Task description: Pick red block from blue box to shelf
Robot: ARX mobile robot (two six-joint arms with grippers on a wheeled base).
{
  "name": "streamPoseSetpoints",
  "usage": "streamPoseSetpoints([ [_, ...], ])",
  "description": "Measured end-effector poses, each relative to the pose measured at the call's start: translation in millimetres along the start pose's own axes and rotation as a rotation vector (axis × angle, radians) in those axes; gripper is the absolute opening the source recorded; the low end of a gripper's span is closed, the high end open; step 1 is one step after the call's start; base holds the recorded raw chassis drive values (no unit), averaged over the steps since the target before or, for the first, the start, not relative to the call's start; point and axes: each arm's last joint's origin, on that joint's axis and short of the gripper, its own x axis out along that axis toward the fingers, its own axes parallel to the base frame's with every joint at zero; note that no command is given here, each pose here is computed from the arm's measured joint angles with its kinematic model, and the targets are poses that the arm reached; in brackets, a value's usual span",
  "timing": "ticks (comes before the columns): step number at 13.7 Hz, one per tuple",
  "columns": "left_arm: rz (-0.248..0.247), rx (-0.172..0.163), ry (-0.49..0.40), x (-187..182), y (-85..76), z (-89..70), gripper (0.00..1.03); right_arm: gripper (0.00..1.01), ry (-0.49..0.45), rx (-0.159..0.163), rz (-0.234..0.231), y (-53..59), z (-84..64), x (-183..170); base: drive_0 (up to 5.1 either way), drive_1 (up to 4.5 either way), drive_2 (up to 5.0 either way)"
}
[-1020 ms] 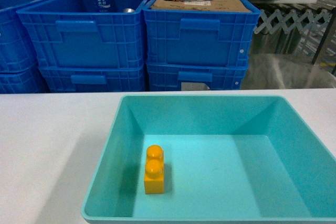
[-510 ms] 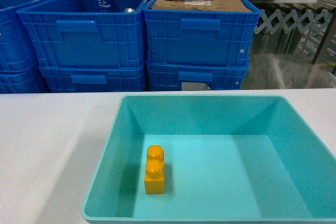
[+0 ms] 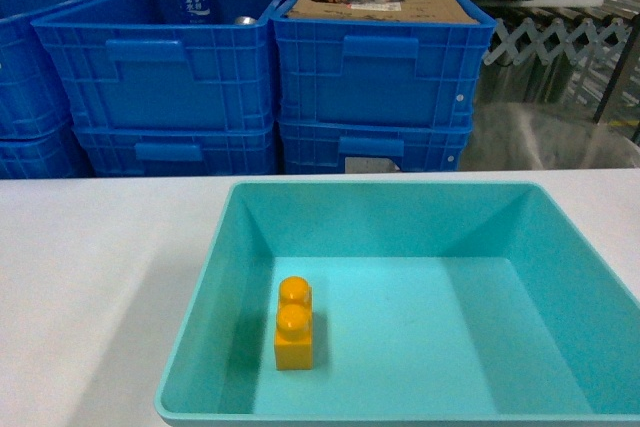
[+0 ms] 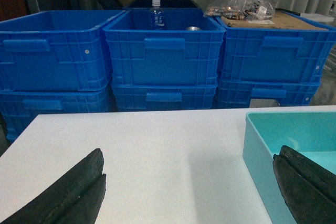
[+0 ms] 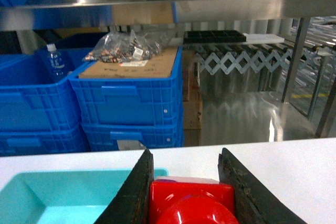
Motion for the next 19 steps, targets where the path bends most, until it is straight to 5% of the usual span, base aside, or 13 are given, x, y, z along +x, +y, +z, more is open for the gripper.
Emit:
streamPoseSetpoints([
  [5,0.000,0.000,0.000,0.0,0.0,0.0,0.98,0.29,0.016,0.027,0.076,3.6,-1.1,-0.7,0.0,0.00,0.0],
  [8,0.000,0.000,0.000,0.0,0.0,0.0,0.98,0.29,0.032,0.027,0.056,1.7,-3.8,-1.9,0.0,0.00,0.0],
  [13,0.000,0.000,0.000,0.0,0.0,0.0,0.98,0.29,0.062,0.011,-0.049,-3.3,-11.4,0.4,0.0,0.00,0.0],
  [19,0.000,0.000,0.000,0.0,0.0,0.0,0.98,0.29,0.086,0.018,-0.038,-1.2,-14.4,0.1,0.0,0.00,0.0],
])
